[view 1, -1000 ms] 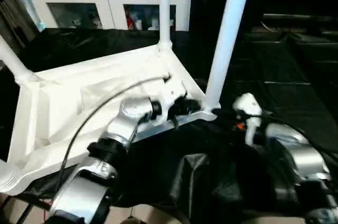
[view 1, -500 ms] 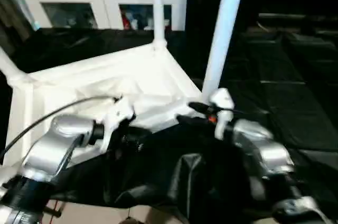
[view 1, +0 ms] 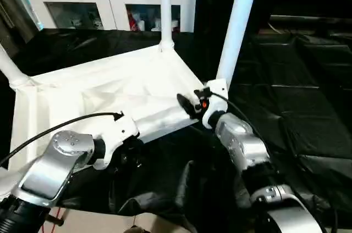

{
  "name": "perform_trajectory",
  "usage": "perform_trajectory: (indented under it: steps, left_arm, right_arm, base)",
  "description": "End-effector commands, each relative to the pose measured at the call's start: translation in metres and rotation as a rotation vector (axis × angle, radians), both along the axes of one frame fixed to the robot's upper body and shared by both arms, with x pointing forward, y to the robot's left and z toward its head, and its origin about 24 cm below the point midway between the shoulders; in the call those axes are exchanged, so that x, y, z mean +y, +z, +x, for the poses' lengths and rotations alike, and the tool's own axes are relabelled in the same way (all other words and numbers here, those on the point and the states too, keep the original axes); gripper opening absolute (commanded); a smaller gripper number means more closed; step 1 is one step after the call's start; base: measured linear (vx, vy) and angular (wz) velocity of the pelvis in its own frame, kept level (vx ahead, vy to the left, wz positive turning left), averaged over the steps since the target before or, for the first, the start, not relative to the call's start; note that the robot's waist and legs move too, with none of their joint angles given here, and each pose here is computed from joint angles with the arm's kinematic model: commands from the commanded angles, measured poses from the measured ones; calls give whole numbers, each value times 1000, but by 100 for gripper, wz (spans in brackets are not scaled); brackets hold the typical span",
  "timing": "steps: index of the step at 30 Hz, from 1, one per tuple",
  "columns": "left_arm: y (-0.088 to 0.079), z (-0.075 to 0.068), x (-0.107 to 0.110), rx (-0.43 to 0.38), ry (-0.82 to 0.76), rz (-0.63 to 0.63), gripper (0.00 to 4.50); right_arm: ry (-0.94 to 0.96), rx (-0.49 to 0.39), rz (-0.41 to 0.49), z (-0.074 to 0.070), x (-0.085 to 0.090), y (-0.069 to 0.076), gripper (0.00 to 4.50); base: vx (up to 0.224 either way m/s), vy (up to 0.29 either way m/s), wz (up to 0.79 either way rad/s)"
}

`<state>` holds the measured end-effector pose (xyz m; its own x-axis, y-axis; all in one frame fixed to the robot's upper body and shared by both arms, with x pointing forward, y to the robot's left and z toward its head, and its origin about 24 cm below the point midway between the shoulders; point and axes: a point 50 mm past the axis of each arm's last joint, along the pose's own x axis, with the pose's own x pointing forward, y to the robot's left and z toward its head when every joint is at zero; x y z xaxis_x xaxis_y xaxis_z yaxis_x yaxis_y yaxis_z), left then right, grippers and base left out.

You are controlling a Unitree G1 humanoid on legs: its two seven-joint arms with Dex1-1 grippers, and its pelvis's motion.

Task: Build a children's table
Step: Rotate leg to tighten

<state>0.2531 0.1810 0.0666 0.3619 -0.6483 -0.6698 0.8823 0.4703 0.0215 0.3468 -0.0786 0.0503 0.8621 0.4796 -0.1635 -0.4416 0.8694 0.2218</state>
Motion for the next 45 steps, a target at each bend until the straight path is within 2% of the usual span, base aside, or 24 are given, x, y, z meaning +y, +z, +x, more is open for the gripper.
perform_trajectory:
  steps: [1,6,13,14,21,25,27,31,35,38,41,45]
  left_arm:
    - [0,0,6,-14,33,36,284]
    - [-2,1,9,-37,56,65,284]
    - [-2,10,10,-95,100,74,284]
    - [-2,11,10,-107,106,74,284]
    - [-3,15,11,-145,109,76,284]
    - [-4,13,11,-171,110,49,284]
    - [-4,9,11,-185,94,11,284]
    - [-2,-2,16,-163,106,-69,284]
    - [5,-25,34,-69,100,-151,284]
    - [8,-41,51,-8,95,-164,284]
    - [12,-48,69,26,132,-151,284]
    - [22,-47,96,-14,202,-116,284]
  right_arm:
    - [-126,2,-6,8,-17,1,349]
    - [-304,28,-4,18,-41,-1,349]
    - [-419,7,-36,27,-76,7,349]
    - [-450,1,-40,29,-86,9,349]
    - [-552,-17,-59,31,-122,16,349]
    - [-564,-26,-73,30,-134,17,349]
    - [-541,-34,-89,29,-135,17,349]
    - [-461,-47,-122,26,-131,13,349]
    - [-427,-53,-126,21,-131,8,349]
    - [-419,-55,-125,19,-132,6,349]
    - [-398,-58,-115,17,-131,5,349]
    - [-286,-77,-109,12,-123,3,349]
  base:
    - [0,0,0]
    - [0,0,0]
    - [0,0,0]
    - [0,0,0]
    - [0,0,0]
    - [0,0,0]
    - [0,0,0]
    - [0,0,0]
    - [0,0,0]
    - [0,0,0]
    - [0,0,0]
    - [0,0,0]
